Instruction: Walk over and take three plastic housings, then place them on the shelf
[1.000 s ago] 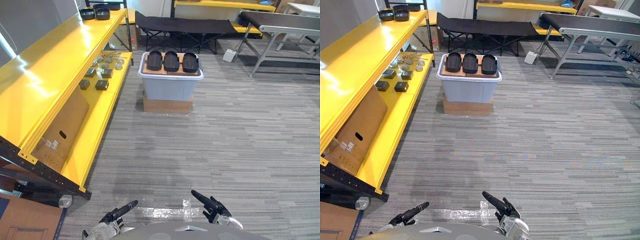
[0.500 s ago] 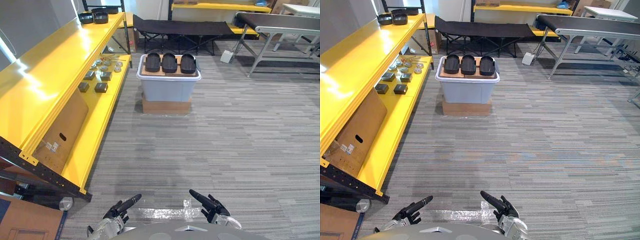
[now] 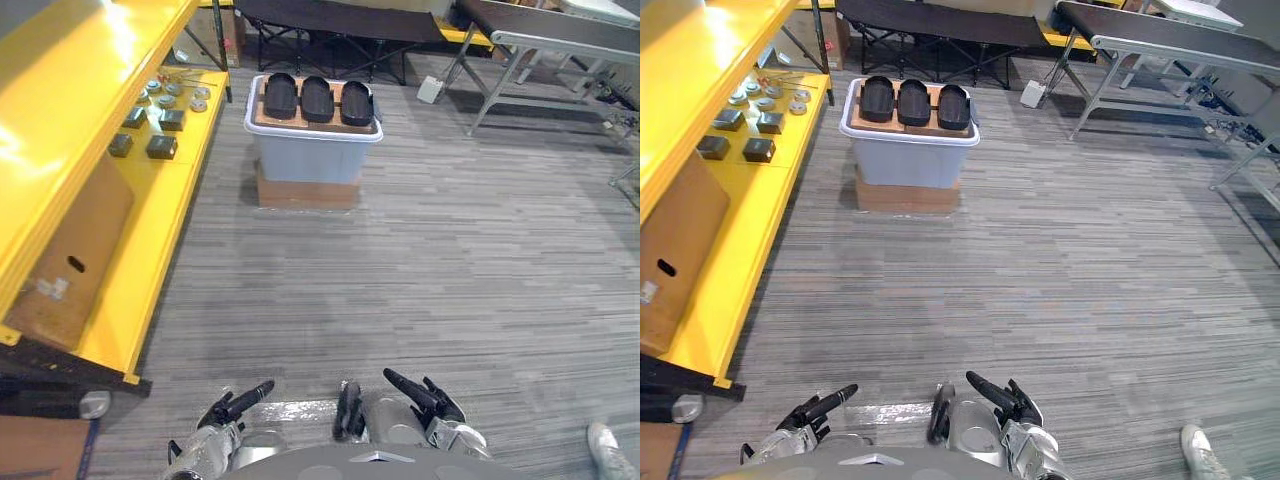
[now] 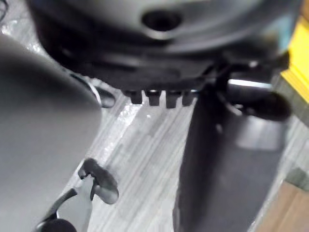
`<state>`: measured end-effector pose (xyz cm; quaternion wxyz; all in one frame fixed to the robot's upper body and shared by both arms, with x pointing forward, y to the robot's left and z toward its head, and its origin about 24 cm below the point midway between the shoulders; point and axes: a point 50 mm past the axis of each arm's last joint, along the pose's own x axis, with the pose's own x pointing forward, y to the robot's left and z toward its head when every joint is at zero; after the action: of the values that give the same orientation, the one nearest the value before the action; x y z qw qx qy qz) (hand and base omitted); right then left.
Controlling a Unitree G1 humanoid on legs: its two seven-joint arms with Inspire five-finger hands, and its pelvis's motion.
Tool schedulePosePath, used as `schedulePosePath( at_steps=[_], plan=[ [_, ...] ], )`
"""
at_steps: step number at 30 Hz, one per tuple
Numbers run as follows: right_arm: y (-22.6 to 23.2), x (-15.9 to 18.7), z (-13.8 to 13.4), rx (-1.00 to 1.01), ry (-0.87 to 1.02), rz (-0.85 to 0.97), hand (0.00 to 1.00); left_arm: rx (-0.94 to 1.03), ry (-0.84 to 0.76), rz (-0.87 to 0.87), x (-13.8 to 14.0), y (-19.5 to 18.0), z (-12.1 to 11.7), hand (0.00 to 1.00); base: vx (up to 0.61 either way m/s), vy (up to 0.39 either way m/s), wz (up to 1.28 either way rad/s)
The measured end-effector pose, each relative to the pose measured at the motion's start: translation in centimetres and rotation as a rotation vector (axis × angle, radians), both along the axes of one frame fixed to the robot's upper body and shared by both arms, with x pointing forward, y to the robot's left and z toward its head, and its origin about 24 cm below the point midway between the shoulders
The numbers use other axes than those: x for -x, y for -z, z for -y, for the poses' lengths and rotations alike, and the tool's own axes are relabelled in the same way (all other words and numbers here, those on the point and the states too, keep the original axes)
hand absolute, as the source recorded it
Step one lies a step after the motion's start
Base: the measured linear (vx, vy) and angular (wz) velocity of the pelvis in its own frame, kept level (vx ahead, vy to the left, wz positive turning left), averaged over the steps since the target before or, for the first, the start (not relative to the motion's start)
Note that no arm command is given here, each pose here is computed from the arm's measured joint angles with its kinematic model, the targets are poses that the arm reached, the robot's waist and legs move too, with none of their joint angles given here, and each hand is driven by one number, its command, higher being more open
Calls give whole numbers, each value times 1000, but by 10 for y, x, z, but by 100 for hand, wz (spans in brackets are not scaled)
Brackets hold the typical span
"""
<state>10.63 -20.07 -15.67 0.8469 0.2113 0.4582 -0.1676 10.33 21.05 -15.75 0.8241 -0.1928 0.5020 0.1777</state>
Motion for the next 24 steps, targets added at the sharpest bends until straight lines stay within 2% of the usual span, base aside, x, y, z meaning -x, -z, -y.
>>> schedulePosePath(
  at_steps=[2, 3, 7, 9, 13, 17, 21, 24],
  plan=[
    [4, 16, 5, 3, 27, -48, 100, -5, 24, -2, 0, 1, 4, 100, 439, -268, 81],
    [4, 23, 13, 10, 57, -62, 100, 13, 13, -29, 11, 4, 11, 100, 484, -263, 86],
    [0, 20, 35, 74, 18, -81, 100, 91, -93, -39, 17, 8, 27, 100, 628, -198, 13],
    [2, 23, 34, 78, 2, -97, 100, 90, -118, -42, 18, 8, 25, 100, 434, -80, -17],
    [0, 1, 19, 44, 7, -42, 100, 91, -132, 26, 5, 3, 20, 100, 463, -2, -49],
    [1, 3, 14, 36, -4, -36, 100, 98, -156, 33, 5, 2, 17, 100, 413, 208, -32],
    [0, -7, -3, 0, -76, -4, 100, 59, -129, 69, -10, -4, 0, 100, 412, 225, -8],
    [1, -6, -5, -3, -75, -5, 100, 44, -125, 42, -7, -3, -5, 100, 367, 185, -10]
  ],
)
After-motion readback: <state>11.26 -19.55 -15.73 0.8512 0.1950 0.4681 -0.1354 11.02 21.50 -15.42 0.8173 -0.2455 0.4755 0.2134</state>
